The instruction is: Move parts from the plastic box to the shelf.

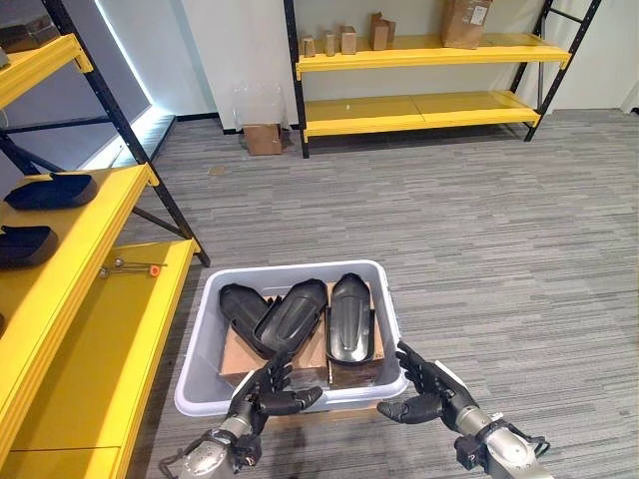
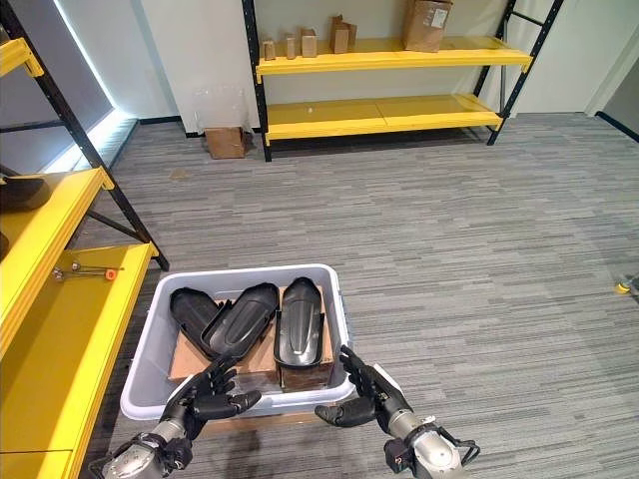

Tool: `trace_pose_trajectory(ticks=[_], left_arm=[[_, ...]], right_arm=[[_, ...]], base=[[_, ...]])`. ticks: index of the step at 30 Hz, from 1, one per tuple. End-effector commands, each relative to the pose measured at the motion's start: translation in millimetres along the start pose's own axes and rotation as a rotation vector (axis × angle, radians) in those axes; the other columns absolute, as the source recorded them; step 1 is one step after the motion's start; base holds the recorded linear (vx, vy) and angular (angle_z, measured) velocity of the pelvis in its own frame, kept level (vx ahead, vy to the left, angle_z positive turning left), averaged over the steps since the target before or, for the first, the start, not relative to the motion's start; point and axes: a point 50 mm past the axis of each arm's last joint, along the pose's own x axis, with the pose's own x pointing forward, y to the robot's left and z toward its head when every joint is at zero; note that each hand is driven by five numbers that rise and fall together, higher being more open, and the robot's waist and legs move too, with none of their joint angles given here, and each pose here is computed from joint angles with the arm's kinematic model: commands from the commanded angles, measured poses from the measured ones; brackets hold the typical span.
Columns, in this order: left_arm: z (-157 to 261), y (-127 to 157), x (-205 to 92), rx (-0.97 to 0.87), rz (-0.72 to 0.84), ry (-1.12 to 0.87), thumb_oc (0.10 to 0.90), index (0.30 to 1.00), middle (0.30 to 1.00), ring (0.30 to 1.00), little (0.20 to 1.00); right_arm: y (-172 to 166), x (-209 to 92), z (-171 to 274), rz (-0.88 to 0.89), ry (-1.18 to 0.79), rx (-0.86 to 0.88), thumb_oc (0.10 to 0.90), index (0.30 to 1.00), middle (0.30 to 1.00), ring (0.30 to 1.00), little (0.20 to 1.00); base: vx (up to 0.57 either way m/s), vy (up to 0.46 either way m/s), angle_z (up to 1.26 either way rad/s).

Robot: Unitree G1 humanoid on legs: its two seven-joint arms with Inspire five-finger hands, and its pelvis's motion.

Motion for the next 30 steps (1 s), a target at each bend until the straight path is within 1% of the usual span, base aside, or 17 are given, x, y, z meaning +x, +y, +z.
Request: trace_pose_trajectory(ticks=[1, 6, 7, 30], left_arm=[[61, 3, 11, -0.018, 0.006, -0.295, 0.9, 1.0, 1.0, 1.0, 1.0], [61, 5, 11, -0.024, 0.014, -0.295, 0.9, 1.0, 1.0, 1.0, 1.0], [66, -15, 18, 0.064, -0.102, -0.331, 0.9, 1.0, 1.0, 1.0, 1.0], [69, -16, 19, 0.052, -0.102, -0.324, 0.9, 1.0, 1.0, 1.0, 1.0]], right_arm=[[1, 13, 72, 0.027, -0.338, -0.087, 0.9, 1.0, 1.0, 1.0, 1.0], [3, 14, 73, 0.037, -0.336, -0.086, 0.9, 1.0, 1.0, 1.0, 1.0], [2, 22, 89, 0.005, -0.395, -0.102, 0.9, 1.0, 1.0, 1.0, 1.0], [4, 24, 91, 0.005, -0.393, -0.109, 0.9, 1.0, 1.0, 1.0, 1.0]], base=[[0.0, 0.0, 0.0], [0.0, 0.0, 0.0], [0.0, 0.0, 0.0], [-0.01, 0.0, -0.01]])
